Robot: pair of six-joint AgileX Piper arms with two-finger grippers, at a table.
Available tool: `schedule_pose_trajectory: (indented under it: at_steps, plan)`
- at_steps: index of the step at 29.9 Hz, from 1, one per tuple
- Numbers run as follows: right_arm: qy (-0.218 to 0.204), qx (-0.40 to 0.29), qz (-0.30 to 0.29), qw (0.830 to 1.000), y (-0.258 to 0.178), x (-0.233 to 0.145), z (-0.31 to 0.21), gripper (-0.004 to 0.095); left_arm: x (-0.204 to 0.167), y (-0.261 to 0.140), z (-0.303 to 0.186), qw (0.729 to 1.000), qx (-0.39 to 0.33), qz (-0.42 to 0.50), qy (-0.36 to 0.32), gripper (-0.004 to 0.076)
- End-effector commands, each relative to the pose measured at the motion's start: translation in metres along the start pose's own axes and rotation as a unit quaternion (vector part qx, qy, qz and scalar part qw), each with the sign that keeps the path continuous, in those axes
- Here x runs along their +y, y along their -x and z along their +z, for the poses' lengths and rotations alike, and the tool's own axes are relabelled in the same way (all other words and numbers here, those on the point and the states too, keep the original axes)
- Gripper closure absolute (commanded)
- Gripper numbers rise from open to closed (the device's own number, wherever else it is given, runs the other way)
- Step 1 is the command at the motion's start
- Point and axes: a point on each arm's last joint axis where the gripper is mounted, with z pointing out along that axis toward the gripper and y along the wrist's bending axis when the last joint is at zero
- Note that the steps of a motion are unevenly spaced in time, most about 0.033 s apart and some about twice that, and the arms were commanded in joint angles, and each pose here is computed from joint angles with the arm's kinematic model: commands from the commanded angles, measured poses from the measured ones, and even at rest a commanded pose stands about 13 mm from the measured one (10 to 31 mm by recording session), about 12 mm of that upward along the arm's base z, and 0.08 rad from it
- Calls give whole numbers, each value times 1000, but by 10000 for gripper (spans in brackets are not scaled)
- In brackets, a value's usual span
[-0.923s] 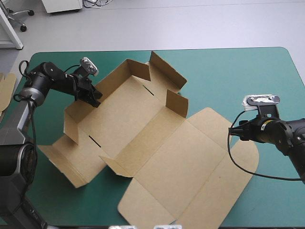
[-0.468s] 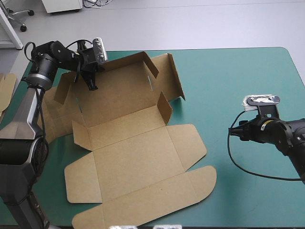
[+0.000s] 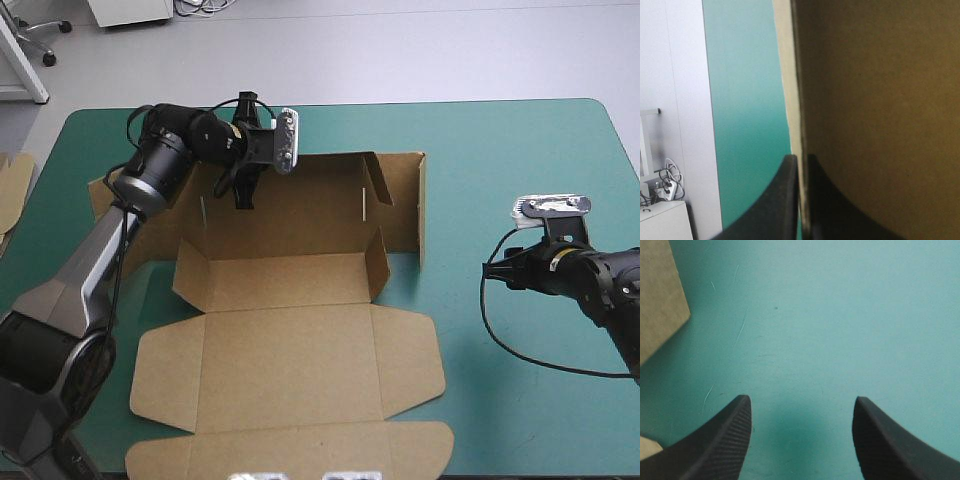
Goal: Fold the box
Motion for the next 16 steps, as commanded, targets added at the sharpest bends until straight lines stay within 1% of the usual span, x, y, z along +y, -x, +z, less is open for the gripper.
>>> schedule_pose_trajectory:
  at_steps: [1,6,10,14,16]
  plan:
    - [0,-59,9,998,17,-2,-14,346,-15,30,-36,999,-9,-12,49,738]
    - [1,-65,13,998,24,-2,-23,346,-49,59,-36,997,15,-18,75,738]
    - [1,-72,16,997,33,-3,-34,346,-76,78,-31,993,33,19,110,738]
    - [1,-87,26,996,45,-7,-48,346,-96,83,-28,990,25,-10,138,738]
    - [-5,-99,32,995,50,-12,-55,346,-104,80,-29,988,24,-28,150,738]
